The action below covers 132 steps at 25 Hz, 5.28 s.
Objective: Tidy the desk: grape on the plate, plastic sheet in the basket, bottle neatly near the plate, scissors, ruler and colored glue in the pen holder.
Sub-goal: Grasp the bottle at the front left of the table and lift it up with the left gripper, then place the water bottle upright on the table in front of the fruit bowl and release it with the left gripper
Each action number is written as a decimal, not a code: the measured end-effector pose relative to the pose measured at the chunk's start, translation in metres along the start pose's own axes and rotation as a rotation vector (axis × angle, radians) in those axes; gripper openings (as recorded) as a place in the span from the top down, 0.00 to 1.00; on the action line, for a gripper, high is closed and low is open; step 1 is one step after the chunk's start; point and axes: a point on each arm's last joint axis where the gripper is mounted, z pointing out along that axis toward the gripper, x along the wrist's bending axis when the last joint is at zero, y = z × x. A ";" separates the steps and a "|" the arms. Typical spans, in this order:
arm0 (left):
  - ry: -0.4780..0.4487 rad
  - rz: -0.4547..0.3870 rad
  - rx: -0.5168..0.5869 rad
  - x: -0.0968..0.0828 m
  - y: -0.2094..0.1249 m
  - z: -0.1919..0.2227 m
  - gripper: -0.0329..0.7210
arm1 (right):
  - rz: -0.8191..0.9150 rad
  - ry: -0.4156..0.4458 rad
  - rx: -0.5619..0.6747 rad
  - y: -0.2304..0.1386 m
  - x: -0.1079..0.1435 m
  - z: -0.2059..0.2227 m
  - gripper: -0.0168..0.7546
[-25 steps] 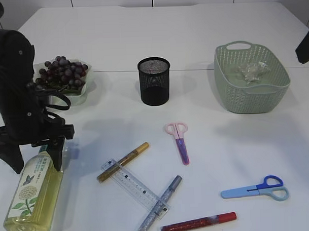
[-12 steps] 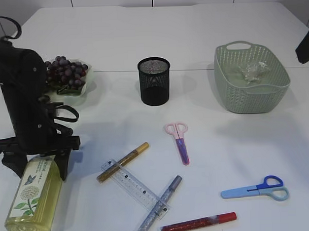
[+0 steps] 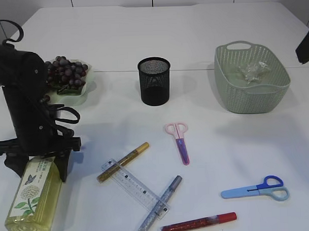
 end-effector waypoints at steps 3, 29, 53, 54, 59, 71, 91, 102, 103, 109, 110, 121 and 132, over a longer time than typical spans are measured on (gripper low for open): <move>-0.002 -0.001 -0.001 0.000 0.000 0.000 0.29 | 0.000 0.000 0.000 0.000 0.000 0.000 0.56; -0.081 0.052 -0.340 0.036 -0.068 -0.072 0.37 | -0.013 -0.027 0.001 0.000 -0.002 0.000 0.56; -0.232 0.123 -1.257 0.105 -0.187 -0.119 0.37 | -0.021 -0.044 0.000 0.000 -0.004 0.000 0.57; -0.243 0.133 -1.274 0.106 -0.188 -0.115 0.37 | -0.022 -0.046 0.000 0.000 -0.004 0.000 0.57; -0.306 0.114 -1.370 0.115 -0.185 -0.105 0.37 | -0.023 -0.049 0.000 0.000 -0.004 0.000 0.57; -0.411 0.124 -1.626 0.127 -0.169 -0.103 0.37 | -0.037 -0.085 0.002 0.000 -0.008 0.000 0.57; -0.334 0.102 -1.462 0.122 -0.062 -0.001 0.37 | -0.075 -0.095 0.004 0.000 -0.009 0.000 0.57; -0.338 0.116 -1.507 0.118 -0.027 -0.004 0.37 | -0.085 -0.095 0.005 0.000 -0.009 0.000 0.57; -0.341 0.120 -1.508 0.117 -0.022 -0.003 0.37 | -0.085 -0.095 0.005 0.000 -0.009 0.000 0.57; -0.358 0.146 -1.510 0.107 0.000 0.002 0.37 | -0.089 -0.101 0.005 0.000 -0.009 0.000 0.57; -0.361 0.146 -1.512 0.107 0.001 0.004 0.37 | -0.089 -0.101 0.005 0.000 -0.009 0.000 0.57; -0.390 0.215 -1.524 0.101 0.002 0.008 0.37 | -0.091 -0.101 0.005 0.000 -0.009 0.000 0.57; -0.391 0.219 -1.526 0.101 0.002 0.008 0.27 | -0.091 -0.101 0.005 0.000 -0.009 0.000 0.57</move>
